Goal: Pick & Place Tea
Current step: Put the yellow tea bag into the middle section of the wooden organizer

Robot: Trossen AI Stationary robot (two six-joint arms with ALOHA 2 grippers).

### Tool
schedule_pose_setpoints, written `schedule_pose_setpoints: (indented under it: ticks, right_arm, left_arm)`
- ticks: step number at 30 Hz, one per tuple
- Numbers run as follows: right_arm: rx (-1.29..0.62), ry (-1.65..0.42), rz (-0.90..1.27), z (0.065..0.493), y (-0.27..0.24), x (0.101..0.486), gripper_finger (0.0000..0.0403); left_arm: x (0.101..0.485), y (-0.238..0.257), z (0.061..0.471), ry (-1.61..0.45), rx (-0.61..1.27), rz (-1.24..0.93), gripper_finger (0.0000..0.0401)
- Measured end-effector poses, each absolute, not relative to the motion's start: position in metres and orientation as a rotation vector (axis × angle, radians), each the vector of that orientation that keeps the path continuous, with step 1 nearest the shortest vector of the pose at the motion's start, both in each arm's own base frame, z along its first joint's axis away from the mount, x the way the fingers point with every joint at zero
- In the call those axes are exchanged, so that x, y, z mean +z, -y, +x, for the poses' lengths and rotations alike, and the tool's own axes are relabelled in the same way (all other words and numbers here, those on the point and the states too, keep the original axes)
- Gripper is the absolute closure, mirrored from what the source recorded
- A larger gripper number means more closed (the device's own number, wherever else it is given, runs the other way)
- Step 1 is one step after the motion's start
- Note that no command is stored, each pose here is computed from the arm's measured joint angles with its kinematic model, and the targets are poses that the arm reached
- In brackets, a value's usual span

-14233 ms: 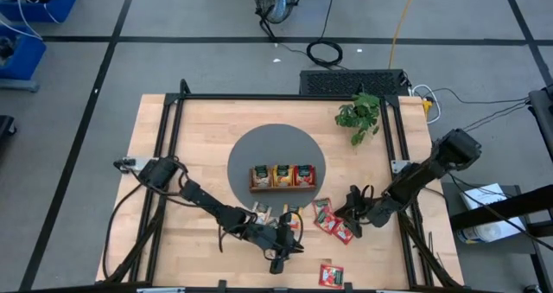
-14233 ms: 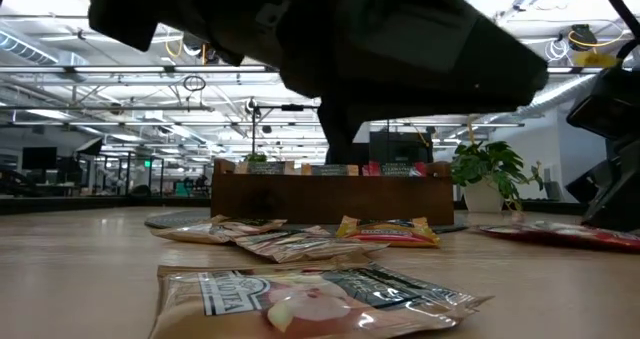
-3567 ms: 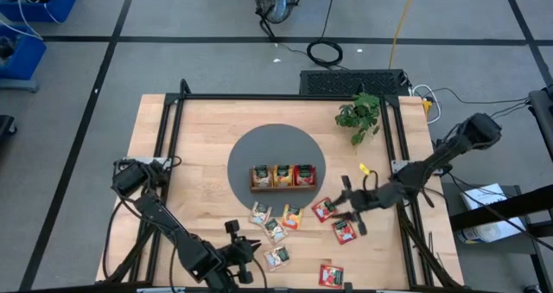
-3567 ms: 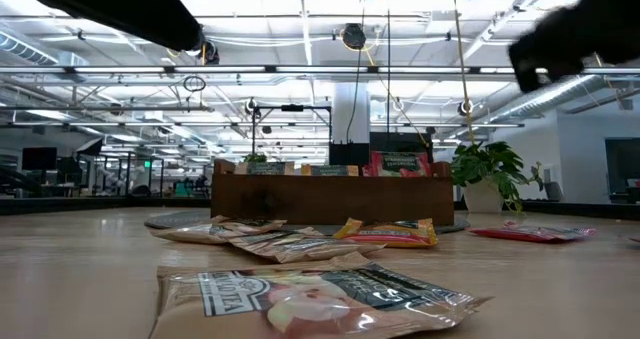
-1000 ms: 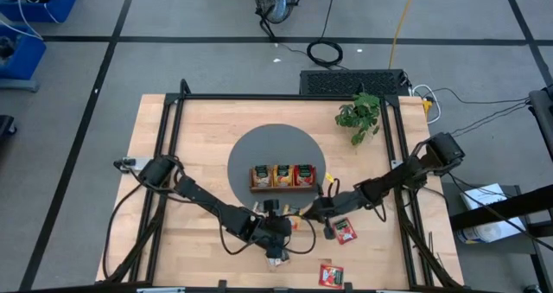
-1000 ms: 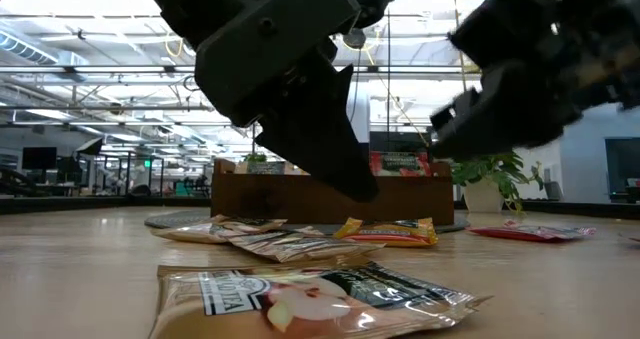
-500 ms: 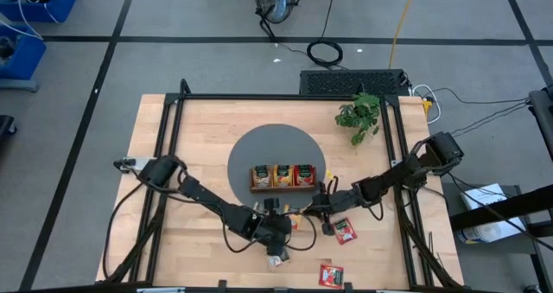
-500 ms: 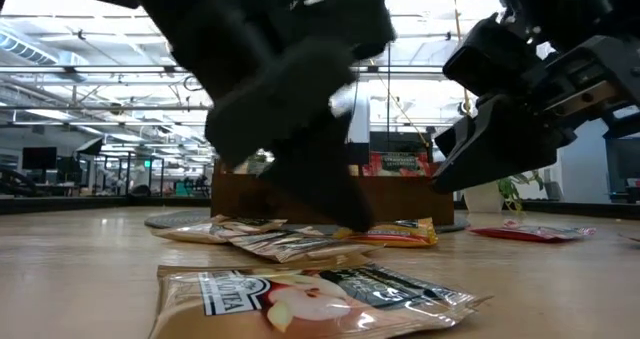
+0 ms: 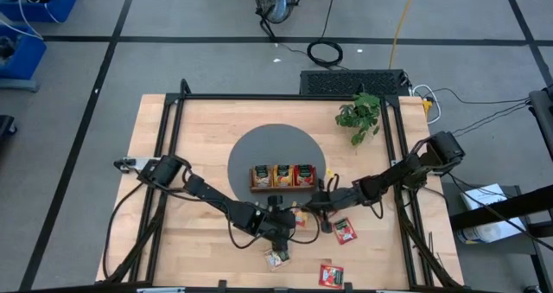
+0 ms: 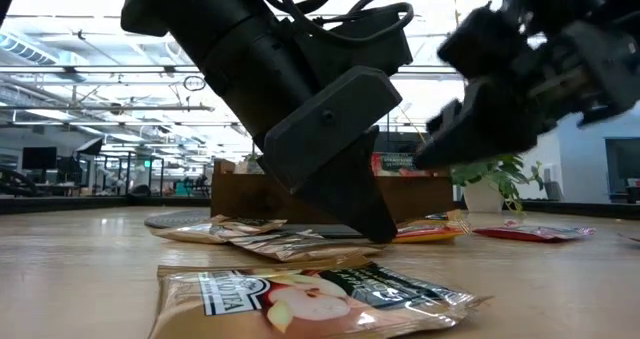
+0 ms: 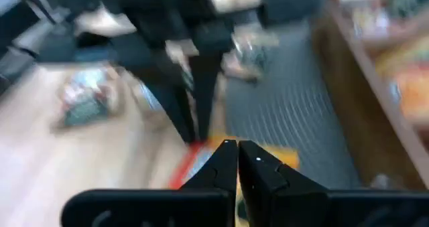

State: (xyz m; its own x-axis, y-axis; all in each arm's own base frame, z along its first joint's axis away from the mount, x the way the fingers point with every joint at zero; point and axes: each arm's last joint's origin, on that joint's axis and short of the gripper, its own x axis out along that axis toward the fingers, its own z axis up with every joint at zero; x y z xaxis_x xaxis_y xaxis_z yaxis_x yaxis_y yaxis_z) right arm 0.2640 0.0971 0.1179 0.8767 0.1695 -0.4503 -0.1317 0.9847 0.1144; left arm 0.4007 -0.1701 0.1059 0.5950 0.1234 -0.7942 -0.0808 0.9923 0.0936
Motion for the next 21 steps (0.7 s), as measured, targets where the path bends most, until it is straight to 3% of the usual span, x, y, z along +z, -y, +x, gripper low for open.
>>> schedule_pose_setpoints:
  ticks: [8, 14, 21]
  right_arm:
    - [0.138, -0.579, 0.121, 0.25, -0.096, 0.131, 0.0379]
    - [0.064, -0.558, 0.124, 0.239, -0.094, 0.154, 0.0318]
    - [0.073, -0.66, 0.282, 0.24, -0.093, 0.142, 0.025]
  left_arm:
    - [0.104, 0.17, 0.4, -0.934, 0.123, 0.046, 0.0359]
    - [0.104, 0.17, 0.4, -0.931, 0.133, 0.03, 0.0359]
    - [0.104, 0.17, 0.401, -0.921, 0.132, 0.024, 0.0359]
